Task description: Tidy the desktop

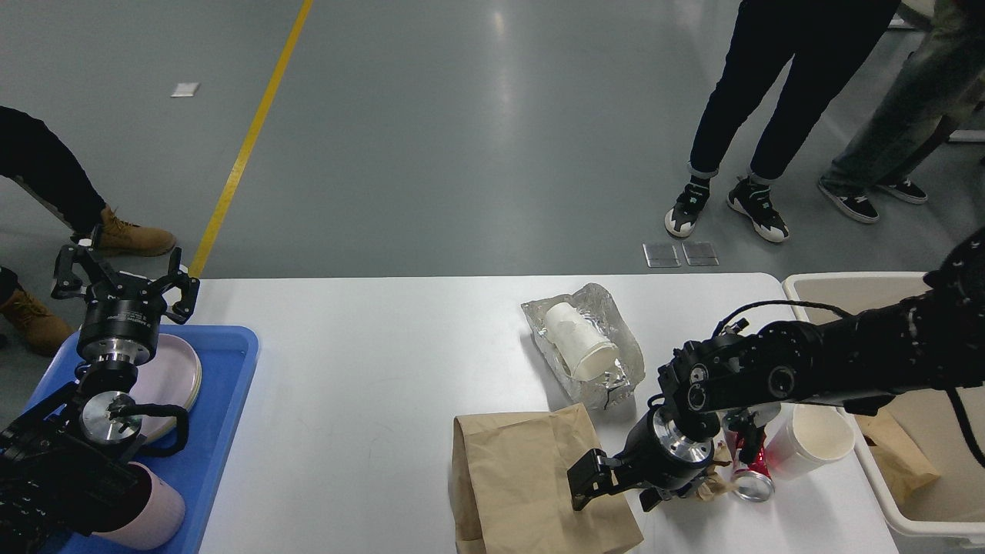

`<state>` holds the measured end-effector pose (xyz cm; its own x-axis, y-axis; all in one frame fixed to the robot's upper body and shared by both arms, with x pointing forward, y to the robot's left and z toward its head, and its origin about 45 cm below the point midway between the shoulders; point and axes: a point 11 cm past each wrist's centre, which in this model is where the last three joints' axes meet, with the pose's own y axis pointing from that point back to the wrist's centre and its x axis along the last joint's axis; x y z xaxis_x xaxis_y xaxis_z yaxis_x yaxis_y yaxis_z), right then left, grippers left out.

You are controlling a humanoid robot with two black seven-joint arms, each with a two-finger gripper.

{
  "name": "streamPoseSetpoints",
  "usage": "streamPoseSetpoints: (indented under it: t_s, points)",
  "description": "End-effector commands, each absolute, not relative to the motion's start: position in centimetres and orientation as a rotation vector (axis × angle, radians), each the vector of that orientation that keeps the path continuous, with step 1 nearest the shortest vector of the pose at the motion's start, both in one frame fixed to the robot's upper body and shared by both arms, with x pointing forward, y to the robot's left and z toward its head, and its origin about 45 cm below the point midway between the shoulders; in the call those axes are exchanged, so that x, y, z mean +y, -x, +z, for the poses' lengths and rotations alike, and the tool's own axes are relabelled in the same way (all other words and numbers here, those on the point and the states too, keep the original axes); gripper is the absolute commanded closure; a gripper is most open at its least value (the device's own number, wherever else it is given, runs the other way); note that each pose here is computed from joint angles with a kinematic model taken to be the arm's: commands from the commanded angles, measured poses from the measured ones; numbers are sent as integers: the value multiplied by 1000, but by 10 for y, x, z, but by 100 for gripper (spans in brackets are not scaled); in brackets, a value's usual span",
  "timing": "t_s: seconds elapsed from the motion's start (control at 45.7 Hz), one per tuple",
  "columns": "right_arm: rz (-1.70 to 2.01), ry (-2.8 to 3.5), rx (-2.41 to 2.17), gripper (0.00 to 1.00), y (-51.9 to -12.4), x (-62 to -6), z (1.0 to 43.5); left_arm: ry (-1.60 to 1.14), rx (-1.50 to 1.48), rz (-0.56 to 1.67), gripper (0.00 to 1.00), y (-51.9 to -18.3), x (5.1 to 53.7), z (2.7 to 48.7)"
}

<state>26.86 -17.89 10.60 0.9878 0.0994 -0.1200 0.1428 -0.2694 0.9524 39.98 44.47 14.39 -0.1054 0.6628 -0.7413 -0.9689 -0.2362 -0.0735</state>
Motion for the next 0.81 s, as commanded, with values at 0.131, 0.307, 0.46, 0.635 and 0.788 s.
streamPoseSetpoints:
  t_s: [0.131, 0.307, 0.46, 0.635, 0.788]
  points:
    - [-94, -1848, 256, 100, -257, -174, 104, 796, 527, 1659, 4, -400, 445, 144]
    - [-127, -1846, 312, 100, -257, -174, 111, 798, 527, 1658, 4, -400, 444, 144]
    - [-125, -1856, 322, 100, -260, -171, 117, 798, 527, 1658, 4, -400, 444, 144]
    - [-126, -1855, 334, 100, -260, -170, 119, 798, 527, 1658, 4, -400, 444, 144]
    - [-130, -1856, 338, 100, -259, -169, 119, 797, 526, 1660, 4, -400, 445, 144]
